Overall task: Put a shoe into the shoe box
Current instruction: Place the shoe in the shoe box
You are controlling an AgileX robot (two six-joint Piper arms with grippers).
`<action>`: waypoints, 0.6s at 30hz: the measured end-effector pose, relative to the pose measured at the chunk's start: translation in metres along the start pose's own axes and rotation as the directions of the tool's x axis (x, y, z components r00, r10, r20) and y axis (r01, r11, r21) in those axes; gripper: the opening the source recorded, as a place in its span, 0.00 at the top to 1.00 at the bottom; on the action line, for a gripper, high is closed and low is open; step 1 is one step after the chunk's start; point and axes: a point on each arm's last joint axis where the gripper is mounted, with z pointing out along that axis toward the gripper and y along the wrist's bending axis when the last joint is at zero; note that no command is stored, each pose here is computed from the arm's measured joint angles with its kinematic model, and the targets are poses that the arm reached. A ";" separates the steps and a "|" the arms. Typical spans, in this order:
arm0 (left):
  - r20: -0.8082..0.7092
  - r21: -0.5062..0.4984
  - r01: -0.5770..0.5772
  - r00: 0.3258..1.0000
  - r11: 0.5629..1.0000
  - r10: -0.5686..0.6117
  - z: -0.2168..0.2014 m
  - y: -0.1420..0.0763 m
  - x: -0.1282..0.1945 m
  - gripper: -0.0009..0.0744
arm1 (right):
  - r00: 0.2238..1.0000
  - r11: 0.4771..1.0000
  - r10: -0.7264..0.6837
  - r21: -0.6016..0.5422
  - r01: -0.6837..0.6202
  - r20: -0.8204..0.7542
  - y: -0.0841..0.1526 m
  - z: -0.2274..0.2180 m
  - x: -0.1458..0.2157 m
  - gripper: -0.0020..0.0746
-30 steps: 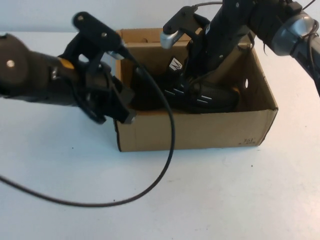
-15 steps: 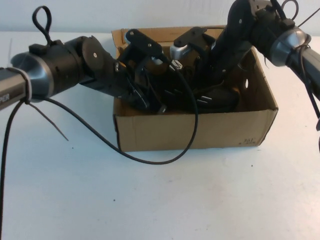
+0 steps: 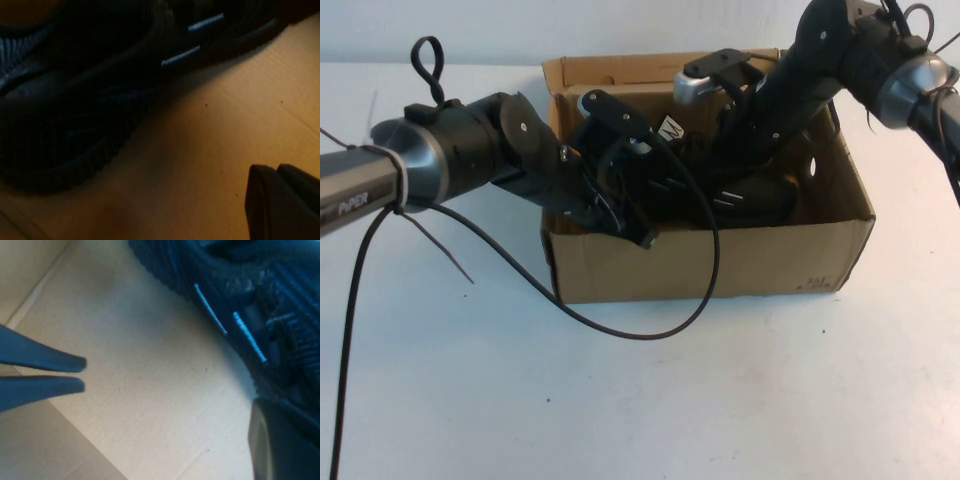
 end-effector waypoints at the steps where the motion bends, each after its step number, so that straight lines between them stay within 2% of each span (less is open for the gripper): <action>1: -0.001 0.000 0.000 1.000 1.000 0.000 0.000 0.000 0.000 0.99 | 1.000 1.000 -0.003 0.001 0.003 0.004 0.001 -0.002 -0.001 1.00; 6: -0.002 0.002 0.000 1.000 1.000 0.000 0.000 0.000 0.000 0.99 | 1.000 1.000 -0.002 0.004 0.002 0.011 0.002 -0.006 -0.002 0.99; 13: -0.003 0.003 0.000 1.000 1.000 0.000 0.000 0.000 0.000 0.99 | 0.997 0.997 0.073 -0.010 -0.074 -0.039 0.002 0.002 0.009 1.00; 18: -0.007 0.007 -0.002 1.000 1.000 0.002 0.000 -0.001 0.001 0.99 | 0.992 0.993 0.120 0.017 -0.119 -0.050 0.006 -0.009 0.013 1.00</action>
